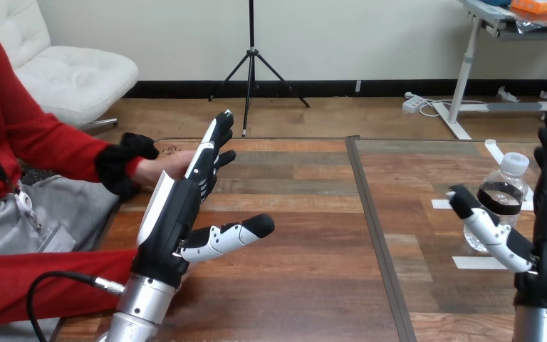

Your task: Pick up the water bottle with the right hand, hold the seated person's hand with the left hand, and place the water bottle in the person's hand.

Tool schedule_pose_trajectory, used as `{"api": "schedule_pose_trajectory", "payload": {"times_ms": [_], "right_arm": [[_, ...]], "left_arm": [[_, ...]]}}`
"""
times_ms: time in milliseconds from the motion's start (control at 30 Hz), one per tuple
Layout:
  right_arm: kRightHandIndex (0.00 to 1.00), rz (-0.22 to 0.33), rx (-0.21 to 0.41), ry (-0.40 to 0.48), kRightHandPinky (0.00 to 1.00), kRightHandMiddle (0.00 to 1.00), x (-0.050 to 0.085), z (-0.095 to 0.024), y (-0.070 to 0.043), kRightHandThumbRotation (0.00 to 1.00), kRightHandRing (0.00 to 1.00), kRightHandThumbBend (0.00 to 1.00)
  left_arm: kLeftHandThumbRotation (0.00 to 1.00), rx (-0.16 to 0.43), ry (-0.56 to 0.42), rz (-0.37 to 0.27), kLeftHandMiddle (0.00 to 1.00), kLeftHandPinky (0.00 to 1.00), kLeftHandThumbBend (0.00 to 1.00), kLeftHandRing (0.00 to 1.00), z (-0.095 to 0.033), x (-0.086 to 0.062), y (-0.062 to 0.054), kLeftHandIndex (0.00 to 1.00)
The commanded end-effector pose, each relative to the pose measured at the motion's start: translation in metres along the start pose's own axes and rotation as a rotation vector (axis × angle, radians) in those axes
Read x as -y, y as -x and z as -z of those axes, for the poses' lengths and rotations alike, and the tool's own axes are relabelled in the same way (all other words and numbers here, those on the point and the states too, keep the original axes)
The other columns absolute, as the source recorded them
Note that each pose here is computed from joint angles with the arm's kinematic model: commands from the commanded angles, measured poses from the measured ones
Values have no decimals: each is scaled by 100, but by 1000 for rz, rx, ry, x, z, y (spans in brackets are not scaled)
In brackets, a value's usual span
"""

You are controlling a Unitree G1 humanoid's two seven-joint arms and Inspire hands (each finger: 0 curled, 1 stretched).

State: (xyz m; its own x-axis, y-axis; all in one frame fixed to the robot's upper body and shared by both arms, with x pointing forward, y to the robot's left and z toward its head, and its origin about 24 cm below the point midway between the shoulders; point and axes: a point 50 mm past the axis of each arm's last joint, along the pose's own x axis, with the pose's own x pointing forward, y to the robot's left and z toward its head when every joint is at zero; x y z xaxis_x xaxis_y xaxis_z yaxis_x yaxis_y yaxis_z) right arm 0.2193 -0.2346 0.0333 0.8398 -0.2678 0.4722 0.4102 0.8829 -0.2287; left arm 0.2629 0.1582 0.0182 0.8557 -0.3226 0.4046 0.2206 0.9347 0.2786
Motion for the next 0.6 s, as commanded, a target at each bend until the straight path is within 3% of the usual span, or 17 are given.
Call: {"api": "schedule_pose_trajectory", "payload": {"times_ms": [0, 567], "right_arm": [[100, 20, 61, -13, 100, 100, 2, -6, -20, 57, 100, 100], [100, 36, 14, -12, 100, 100, 5, 4, -19, 57, 100, 100]], "left_arm": [[59, 85, -9, -20, 100, 92, 100, 99, -11, -9, -22, 100], [61, 72, -24, -23, 100, 93, 100, 100, -9, -12, -20, 100]]}}
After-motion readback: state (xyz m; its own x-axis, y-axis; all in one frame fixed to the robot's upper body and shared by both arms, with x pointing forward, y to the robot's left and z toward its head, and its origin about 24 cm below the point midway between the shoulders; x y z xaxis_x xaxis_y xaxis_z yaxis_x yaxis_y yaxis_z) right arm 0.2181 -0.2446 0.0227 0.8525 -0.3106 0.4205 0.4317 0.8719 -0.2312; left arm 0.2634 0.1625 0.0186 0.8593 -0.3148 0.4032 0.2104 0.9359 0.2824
